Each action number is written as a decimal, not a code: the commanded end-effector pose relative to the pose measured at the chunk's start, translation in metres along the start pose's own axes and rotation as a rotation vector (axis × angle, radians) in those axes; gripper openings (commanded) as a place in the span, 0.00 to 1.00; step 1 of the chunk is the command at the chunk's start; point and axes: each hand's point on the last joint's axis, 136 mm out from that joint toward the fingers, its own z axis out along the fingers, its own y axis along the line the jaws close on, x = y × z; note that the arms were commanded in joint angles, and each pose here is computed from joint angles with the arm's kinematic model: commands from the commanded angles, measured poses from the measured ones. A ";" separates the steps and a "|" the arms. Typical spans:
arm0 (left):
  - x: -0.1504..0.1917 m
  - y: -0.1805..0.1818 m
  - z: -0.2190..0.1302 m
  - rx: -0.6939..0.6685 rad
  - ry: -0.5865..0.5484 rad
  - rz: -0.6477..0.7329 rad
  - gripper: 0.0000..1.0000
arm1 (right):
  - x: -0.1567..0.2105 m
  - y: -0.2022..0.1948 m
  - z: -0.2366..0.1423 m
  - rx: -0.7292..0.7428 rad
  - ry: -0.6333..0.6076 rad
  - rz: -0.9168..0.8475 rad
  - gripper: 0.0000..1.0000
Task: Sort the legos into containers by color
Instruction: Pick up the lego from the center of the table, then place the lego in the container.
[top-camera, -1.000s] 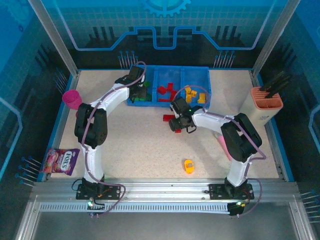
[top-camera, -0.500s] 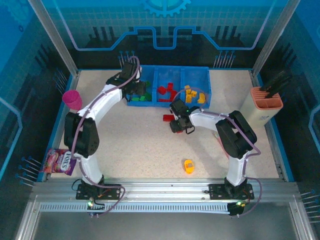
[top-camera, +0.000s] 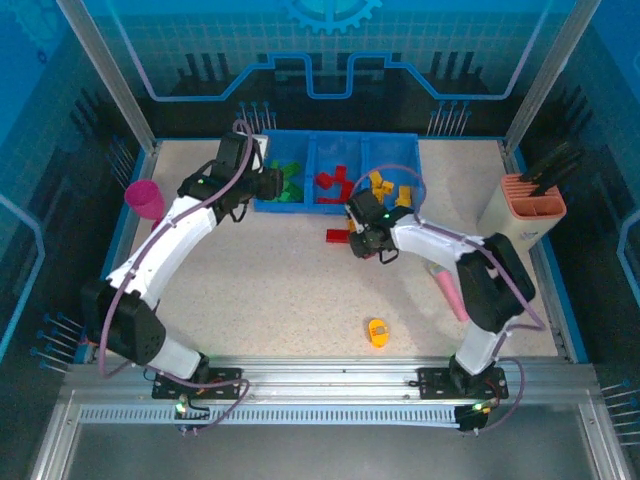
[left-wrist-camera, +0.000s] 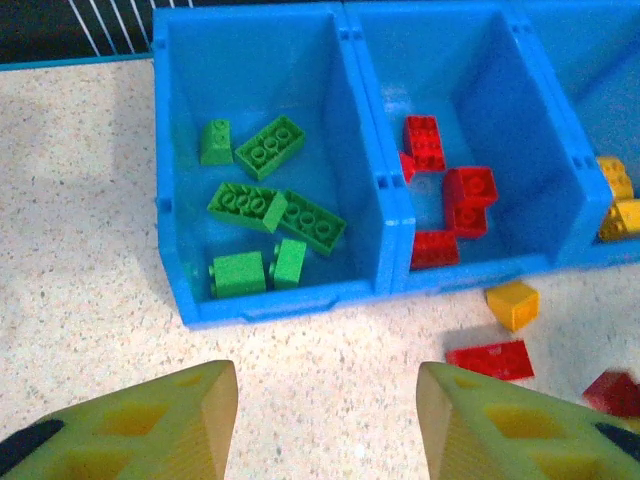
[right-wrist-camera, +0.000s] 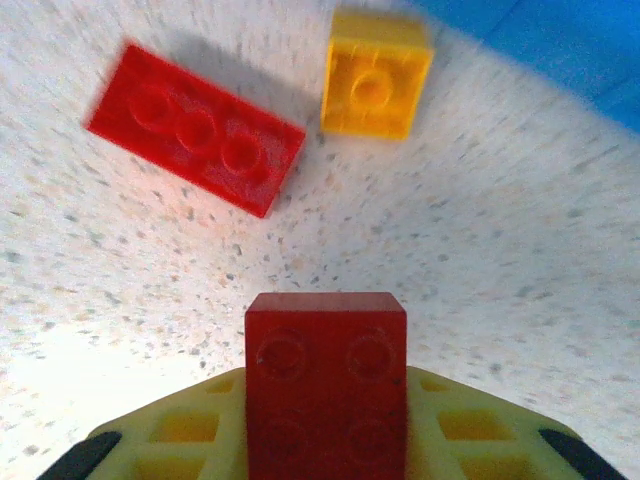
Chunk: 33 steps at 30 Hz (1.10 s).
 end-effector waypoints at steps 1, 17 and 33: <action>0.017 -0.005 -0.015 0.052 0.026 -0.011 0.55 | -0.033 -0.009 -0.042 0.003 -0.118 -0.032 0.29; 0.079 0.000 -0.051 0.086 0.105 -0.071 0.68 | -0.188 0.001 -0.004 0.001 -0.398 -0.080 0.30; 0.138 -0.012 -0.046 0.093 0.239 -0.152 0.69 | -0.198 -0.014 0.061 0.027 -0.345 -0.046 0.36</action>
